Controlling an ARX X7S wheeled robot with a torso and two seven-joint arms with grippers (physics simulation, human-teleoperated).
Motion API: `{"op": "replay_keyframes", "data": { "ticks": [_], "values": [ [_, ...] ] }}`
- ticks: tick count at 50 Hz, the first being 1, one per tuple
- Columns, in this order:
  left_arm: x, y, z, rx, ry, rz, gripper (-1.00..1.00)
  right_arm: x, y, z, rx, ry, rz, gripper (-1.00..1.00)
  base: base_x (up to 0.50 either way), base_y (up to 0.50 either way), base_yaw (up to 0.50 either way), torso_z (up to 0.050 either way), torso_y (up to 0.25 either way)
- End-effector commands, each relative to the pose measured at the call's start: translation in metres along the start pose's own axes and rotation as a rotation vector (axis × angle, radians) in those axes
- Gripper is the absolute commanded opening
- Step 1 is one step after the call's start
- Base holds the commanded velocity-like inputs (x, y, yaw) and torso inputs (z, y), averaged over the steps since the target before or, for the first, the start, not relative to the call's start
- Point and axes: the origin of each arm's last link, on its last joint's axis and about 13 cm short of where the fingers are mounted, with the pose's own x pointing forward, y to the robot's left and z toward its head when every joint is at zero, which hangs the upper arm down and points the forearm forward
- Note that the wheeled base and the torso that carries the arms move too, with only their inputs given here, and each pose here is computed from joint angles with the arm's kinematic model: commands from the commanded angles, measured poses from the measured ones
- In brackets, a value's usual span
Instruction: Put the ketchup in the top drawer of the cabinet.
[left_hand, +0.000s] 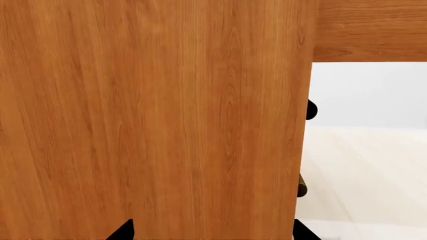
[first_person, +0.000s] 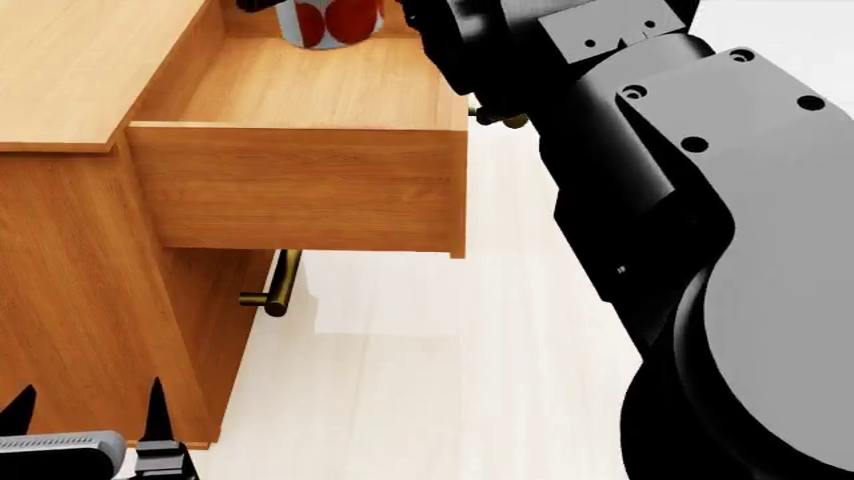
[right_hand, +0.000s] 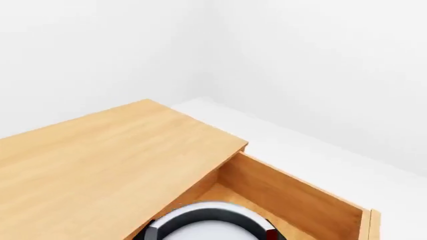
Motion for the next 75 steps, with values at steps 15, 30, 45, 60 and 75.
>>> {"op": "replay_keyframes", "data": {
  "ticks": [15, 30, 45, 60, 75],
  "values": [
    [-0.001, 0.0, -0.003, 0.003, 0.004, 0.001, 1.0, 0.003, -0.003, -0.021, 0.098, 0.052, 0.044, -1.0, 0.0, 0.0, 0.0, 0.0, 0.001],
    [-0.001, -0.002, -0.005, 0.0, 0.009, -0.002, 1.0, 0.008, -0.003, -0.037, 0.125, 0.067, 0.051, -1.0, 0.0, 0.0, 0.0, 0.0, 0.0],
    [-0.001, 0.0, -0.005, 0.0, 0.009, 0.002, 1.0, 0.009, 0.0, -0.048, 0.129, 0.119, 0.069, -1.0, 0.0, 0.0, 0.0, 0.0, 0.0],
    [-0.002, 0.0, -0.004, 0.022, -0.006, 0.015, 1.0, 0.01, 0.0, -0.052, 0.122, 0.128, 0.069, -1.0, 0.0, 0.0, 0.0, 0.0, 0.001],
    [-0.002, -0.001, -0.004, 0.019, -0.005, 0.012, 1.0, 0.011, 0.0, -0.056, 0.112, 0.131, 0.06, -1.0, 0.0, 0.0, 0.0, 0.001, 0.0]
  ]
}}
